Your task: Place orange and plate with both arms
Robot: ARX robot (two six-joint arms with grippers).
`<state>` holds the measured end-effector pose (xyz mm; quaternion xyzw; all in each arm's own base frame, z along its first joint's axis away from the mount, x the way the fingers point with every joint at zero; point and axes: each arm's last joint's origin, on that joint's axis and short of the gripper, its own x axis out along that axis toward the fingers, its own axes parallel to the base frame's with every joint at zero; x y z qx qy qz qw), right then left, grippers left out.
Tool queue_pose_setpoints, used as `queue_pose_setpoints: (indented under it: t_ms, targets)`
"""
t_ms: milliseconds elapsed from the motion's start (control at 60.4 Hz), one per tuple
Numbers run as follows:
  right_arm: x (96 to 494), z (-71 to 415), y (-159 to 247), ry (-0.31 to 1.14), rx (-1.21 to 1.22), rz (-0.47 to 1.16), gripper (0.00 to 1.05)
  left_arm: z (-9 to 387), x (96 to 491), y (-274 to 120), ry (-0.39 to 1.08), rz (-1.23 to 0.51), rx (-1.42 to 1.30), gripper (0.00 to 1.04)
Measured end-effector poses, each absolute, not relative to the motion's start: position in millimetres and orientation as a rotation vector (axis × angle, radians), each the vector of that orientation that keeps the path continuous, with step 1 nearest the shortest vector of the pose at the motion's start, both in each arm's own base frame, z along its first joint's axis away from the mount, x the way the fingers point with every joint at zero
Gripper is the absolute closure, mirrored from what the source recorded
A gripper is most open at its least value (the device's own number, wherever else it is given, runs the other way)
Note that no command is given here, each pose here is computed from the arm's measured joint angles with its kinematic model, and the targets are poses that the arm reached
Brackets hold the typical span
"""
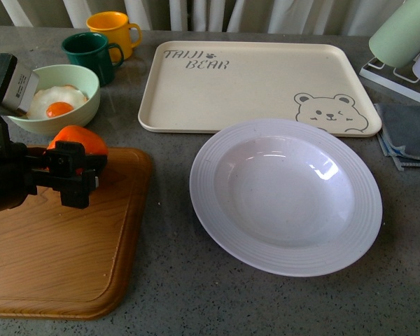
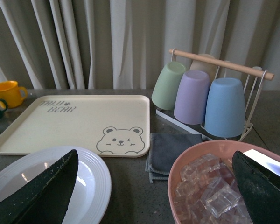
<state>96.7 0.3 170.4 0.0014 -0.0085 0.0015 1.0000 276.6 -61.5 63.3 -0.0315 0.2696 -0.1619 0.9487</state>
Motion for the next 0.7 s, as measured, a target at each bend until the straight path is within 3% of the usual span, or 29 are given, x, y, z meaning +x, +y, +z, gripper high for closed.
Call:
queue_pose_setpoints:
  t_ms: [248,695]
  targets:
    - [96.7,170.4,0.3,-0.017,0.003,0.003,0.09,78.4,267.9,-73.2,0.496,-0.389,-0.018,0.4]
    - [96.7,170.4,0.3,-0.017,0.003,0.003,0.09,88.2,265.2,-144.8,0.408,-0.671,0.121,0.4]
